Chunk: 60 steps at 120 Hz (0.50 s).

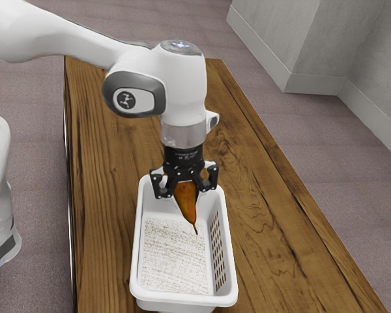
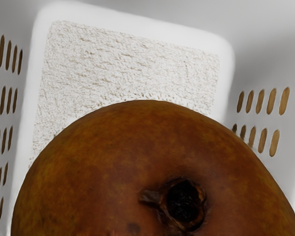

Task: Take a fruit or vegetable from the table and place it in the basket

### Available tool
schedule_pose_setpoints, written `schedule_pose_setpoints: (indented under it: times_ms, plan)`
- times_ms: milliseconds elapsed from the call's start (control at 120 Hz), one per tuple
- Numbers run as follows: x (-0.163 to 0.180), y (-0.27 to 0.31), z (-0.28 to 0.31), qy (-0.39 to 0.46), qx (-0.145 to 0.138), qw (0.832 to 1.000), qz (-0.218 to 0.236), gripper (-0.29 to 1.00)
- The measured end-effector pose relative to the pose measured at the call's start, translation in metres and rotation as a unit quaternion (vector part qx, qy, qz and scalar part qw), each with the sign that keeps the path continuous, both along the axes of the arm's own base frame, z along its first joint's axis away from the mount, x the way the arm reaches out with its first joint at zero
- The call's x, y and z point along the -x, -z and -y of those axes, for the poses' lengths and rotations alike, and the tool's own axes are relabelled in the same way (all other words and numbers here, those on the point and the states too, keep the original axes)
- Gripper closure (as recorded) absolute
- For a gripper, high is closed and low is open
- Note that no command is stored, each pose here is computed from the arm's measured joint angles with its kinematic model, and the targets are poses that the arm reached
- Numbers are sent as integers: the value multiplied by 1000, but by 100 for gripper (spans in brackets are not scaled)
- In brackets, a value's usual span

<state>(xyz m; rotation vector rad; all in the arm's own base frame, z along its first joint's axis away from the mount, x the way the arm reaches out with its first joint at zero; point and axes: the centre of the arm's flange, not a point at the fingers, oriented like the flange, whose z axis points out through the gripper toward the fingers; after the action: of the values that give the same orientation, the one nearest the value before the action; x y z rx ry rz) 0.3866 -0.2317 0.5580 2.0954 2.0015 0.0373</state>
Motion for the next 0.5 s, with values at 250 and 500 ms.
schedule_pose_setpoints:
  times_ms: [250, 500]
  plan:
    - [1, 3, 6, -21, -10, 1000, 2, 9]
    - [-148, -184, -185, -176, 9, 981, 78, 2]
